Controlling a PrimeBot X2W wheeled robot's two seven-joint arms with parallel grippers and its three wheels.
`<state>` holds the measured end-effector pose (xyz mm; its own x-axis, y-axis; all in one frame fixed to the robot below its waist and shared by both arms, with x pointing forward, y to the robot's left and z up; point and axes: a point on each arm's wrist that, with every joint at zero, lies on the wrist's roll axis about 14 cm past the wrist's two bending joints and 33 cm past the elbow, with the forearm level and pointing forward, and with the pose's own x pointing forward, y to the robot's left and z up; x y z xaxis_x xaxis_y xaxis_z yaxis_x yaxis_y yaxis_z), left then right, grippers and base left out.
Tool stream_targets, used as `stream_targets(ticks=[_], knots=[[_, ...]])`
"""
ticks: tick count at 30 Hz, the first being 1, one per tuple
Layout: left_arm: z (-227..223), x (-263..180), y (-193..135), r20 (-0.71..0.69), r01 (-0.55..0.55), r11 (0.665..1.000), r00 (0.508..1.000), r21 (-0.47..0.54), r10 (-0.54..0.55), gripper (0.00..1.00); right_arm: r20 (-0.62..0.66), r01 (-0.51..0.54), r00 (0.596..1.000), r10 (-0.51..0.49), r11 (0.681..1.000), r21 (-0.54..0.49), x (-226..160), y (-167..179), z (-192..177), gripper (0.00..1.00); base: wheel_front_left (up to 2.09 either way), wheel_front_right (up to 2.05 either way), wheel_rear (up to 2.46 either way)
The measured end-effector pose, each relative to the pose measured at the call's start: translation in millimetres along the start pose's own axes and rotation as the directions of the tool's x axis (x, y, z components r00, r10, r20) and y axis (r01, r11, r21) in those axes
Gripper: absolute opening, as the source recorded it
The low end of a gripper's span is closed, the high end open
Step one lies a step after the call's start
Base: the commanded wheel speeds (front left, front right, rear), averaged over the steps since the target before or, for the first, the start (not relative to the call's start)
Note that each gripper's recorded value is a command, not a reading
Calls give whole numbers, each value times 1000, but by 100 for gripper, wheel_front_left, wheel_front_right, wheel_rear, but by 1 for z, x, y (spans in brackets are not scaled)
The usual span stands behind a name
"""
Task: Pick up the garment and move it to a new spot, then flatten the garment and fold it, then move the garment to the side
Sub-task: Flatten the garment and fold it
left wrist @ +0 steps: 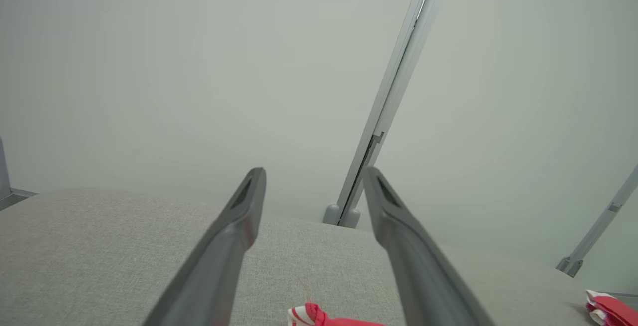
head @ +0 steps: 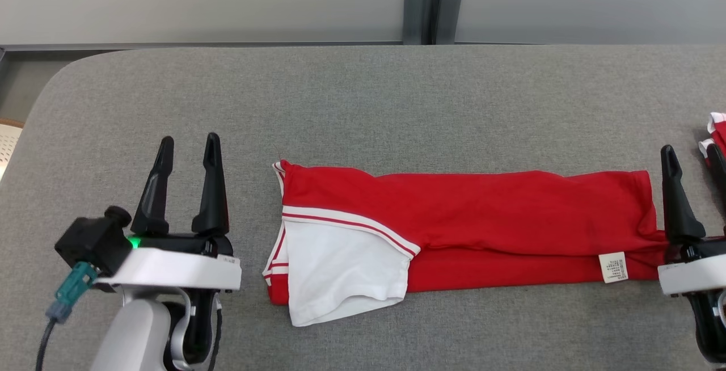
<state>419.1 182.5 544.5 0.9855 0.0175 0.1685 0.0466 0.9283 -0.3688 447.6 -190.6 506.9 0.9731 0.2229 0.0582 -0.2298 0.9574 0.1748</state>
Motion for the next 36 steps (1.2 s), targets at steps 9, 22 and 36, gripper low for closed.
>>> stream_targets(ticks=[9,22,36], knots=[[-16,-29,12,-29,-14,996,999,87,17,100,-57,38,998,-38,999,1,-20,6,-29,100,0,0,0],[-25,-31,10,-52,-23,999,998,31,25,100,-240,207,952,-189,977,54,-36,-30,-90,100,0,0,0],[-33,-35,17,-80,-46,999,996,25,48,100,-439,311,870,-225,941,134,-34,-36,-146,100,0,0,0]])
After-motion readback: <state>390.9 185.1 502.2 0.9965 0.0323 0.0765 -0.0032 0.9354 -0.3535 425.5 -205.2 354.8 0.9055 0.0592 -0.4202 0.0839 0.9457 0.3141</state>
